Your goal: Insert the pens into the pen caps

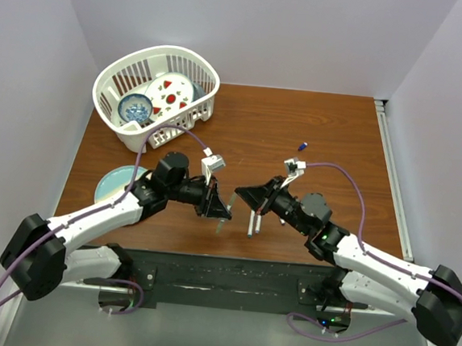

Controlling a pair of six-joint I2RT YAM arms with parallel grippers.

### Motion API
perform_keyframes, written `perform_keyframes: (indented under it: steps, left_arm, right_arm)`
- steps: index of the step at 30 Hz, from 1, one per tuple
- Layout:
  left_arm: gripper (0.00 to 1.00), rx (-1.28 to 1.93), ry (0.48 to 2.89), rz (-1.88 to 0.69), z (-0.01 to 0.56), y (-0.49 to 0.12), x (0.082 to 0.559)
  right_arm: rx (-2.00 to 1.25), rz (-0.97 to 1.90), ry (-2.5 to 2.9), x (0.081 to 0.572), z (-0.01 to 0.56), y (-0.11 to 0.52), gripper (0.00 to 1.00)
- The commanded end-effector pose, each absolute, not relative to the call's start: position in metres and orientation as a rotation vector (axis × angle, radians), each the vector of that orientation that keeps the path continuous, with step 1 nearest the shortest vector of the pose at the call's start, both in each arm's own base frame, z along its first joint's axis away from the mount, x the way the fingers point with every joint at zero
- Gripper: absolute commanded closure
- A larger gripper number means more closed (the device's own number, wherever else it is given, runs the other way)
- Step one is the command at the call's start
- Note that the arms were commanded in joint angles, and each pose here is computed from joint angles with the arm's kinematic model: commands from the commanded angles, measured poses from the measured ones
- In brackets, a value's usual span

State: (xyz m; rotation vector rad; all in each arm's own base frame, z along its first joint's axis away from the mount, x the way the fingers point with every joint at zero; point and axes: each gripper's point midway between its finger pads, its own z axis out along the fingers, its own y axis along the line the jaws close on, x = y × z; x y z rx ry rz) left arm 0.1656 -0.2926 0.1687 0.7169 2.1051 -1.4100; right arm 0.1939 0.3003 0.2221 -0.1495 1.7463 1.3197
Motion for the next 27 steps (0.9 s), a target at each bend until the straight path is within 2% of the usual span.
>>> perform_keyframes:
  steps: [1, 7, 10, 12, 13, 16, 18, 21, 22, 27]
  left_arm:
    - [1.00, 0.500, 1.651, -1.219, 0.286, -0.288, 0.269]
    - [1.00, 0.524, 1.639, -1.228, 0.292, -0.290, 0.270]
    - [1.00, 0.536, 1.638, -1.248, 0.294, -0.289, 0.264]
    - [1.00, 0.563, 1.646, -1.276, 0.289, -0.289, 0.254]
    - [1.00, 0.576, 1.641, -1.291, 0.288, -0.289, 0.250]
    - [1.00, 0.613, 1.635, -1.352, 0.280, -0.288, 0.231]
    - [1.00, 0.605, 1.643, -1.372, 0.273, -0.284, 0.222]
    - [1.00, 0.594, 1.672, -1.361, 0.264, -0.279, 0.216]
    - [1.00, 0.599, 1.678, -1.357, 0.262, -0.278, 0.215]
    - [1.00, 0.671, 1.677, -1.324, 0.262, -0.274, 0.208]
  right_arm:
    - [-0.511, 1.589, 2.083, 0.080, 0.153, 0.321, 1.00]
    - [-0.546, 1.629, 2.085, 0.061, 0.151, 0.327, 1.00]
    - [-0.497, 1.607, 2.034, 0.070, 0.167, 0.325, 1.00]
    - [-0.429, 1.488, 2.042, 0.088, 0.173, 0.320, 1.00]
    - [-0.397, 1.474, 1.987, 0.097, 0.196, 0.322, 1.00]
    - [-0.283, 1.358, 1.890, 0.126, 0.239, 0.313, 0.89]
    - [-0.228, 1.270, 1.836, 0.145, 0.257, 0.308, 0.74]
    - [-0.229, 1.200, 1.760, 0.159, 0.291, 0.307, 0.60]
    - [-0.228, 1.198, 1.714, 0.162, 0.315, 0.307, 0.58]
    - [-0.290, 1.037, 1.676, 0.175, 0.344, 0.295, 0.45]
